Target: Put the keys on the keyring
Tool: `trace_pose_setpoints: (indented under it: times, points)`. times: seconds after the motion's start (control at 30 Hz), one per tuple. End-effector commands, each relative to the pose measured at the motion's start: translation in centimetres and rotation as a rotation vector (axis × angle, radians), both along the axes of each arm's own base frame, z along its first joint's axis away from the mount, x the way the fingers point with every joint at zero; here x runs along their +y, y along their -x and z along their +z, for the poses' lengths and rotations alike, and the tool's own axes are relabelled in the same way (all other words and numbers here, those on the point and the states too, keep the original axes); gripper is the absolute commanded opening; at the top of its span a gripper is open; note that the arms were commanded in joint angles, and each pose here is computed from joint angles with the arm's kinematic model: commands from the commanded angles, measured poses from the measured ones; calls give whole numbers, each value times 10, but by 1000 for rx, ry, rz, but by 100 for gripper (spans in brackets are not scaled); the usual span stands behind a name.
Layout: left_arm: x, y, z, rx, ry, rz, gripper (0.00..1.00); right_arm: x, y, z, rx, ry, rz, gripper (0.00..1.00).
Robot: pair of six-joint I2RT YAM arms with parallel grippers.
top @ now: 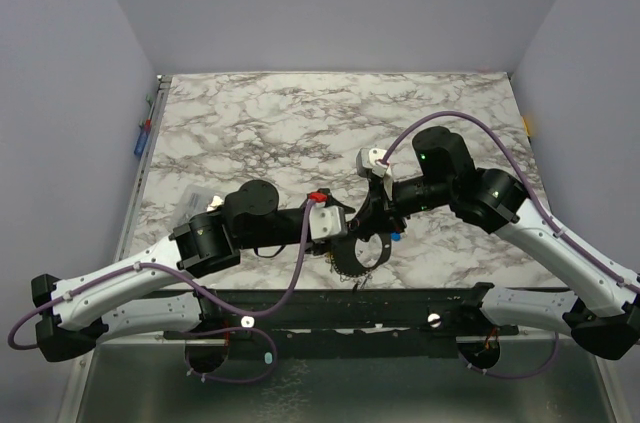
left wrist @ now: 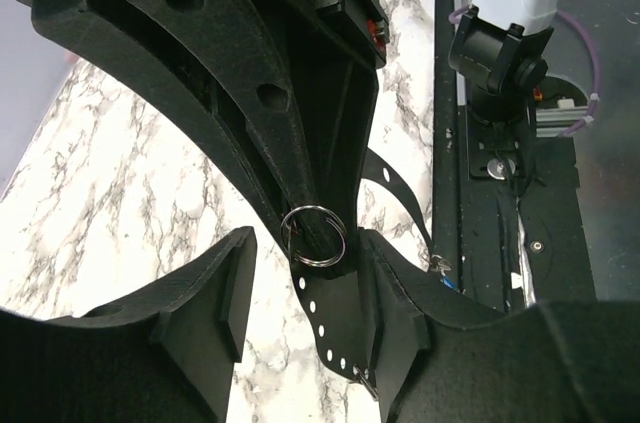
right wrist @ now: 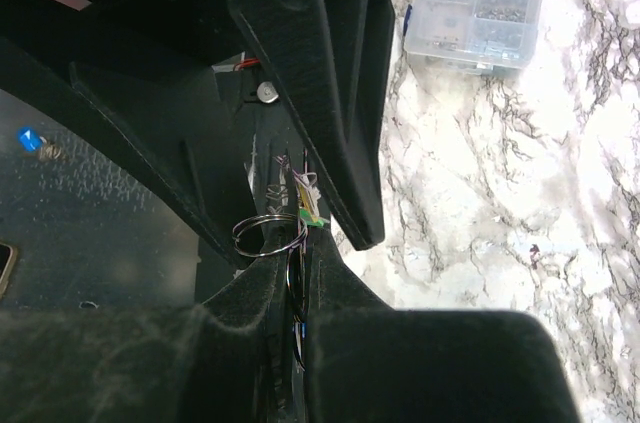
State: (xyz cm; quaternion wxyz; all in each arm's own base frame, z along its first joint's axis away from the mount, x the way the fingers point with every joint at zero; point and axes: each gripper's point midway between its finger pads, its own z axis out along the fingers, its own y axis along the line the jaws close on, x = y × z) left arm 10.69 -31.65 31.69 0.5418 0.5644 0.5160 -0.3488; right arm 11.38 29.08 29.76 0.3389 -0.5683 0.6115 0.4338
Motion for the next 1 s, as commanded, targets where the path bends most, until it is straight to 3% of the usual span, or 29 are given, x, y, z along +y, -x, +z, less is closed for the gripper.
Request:
trace_pose_setpoints:
  times: [0.0,0.2,0.47,0.57,0.63,0.8,0.97]
  points:
    - [-3,-3,-3,0,4,15,51,4,-2,5,-28,-29,12,1]
    - [-4,0,-4,-7,2,-11,36,4,-2,5,-31,-31,13,1]
    - [-3,0,-5,-24,-1,-15,6,4,-3,2,-29,-26,8,1]
    - [-2,-2,-5,-39,-2,-8,0,3,-6,0,-35,-16,-13,2]
    - [0,-5,-4,-53,-2,9,0,1,-10,0,-46,-7,-38,11]
    - [5,-10,-1,-88,6,42,0,-7,-15,-5,-62,22,-95,46]
    - [10,-16,-1,-108,11,74,0,-14,-16,-8,-68,30,-132,58]
